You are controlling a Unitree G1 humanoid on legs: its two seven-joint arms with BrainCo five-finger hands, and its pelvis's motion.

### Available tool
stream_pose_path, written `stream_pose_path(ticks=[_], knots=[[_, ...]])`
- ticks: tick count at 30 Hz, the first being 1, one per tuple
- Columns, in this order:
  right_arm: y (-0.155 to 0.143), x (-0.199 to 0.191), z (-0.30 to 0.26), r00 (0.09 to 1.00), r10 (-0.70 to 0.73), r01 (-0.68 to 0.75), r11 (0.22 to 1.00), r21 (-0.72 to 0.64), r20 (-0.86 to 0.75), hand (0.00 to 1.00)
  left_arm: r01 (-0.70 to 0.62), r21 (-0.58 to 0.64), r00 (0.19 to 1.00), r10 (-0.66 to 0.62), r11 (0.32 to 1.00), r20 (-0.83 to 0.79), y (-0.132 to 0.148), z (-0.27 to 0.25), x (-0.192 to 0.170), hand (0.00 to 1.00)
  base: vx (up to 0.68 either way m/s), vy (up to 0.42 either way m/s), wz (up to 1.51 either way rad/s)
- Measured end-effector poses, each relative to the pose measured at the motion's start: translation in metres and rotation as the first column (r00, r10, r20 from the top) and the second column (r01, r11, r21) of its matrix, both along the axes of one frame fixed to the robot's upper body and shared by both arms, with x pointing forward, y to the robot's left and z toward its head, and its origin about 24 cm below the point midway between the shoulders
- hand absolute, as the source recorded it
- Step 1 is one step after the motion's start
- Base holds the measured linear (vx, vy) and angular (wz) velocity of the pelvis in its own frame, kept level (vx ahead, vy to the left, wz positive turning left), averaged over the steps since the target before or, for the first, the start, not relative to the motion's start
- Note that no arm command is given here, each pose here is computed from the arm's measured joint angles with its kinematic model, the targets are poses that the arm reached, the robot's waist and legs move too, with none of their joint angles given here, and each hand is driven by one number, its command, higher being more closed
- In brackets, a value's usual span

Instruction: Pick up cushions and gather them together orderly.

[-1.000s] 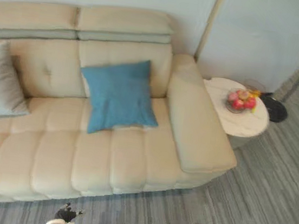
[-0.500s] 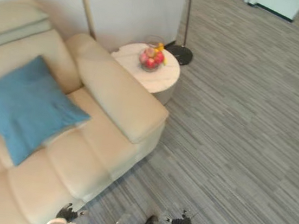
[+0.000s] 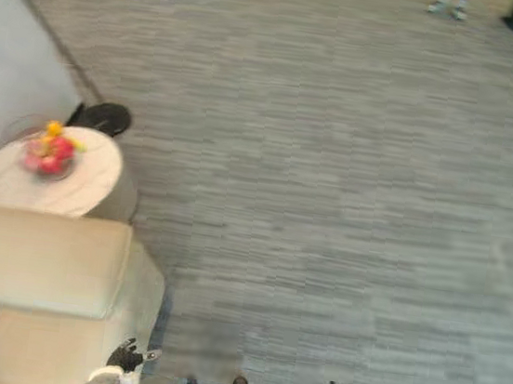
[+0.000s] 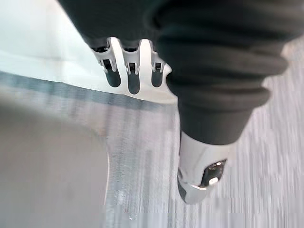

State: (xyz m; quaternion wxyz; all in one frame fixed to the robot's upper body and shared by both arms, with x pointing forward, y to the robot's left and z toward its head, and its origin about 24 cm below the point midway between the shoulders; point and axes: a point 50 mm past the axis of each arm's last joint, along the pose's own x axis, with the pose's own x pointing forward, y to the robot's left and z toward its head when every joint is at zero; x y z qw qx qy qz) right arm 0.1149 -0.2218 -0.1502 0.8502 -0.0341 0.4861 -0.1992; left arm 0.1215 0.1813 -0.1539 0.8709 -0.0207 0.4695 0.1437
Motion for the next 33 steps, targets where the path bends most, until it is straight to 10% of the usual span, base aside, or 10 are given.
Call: stream_pose_path(ticks=[33], knots=[[0.013, 0.008, 0.001, 0.981, -0.179, 0.171, 0.979, 0.107, 0.068, 0.00, 0.080, 0.002, 0.991, -0.079, 0.997, 0.104, -0.010, 0.013, 0.032, 0.00, 0.32, -0.008, -0.82]])
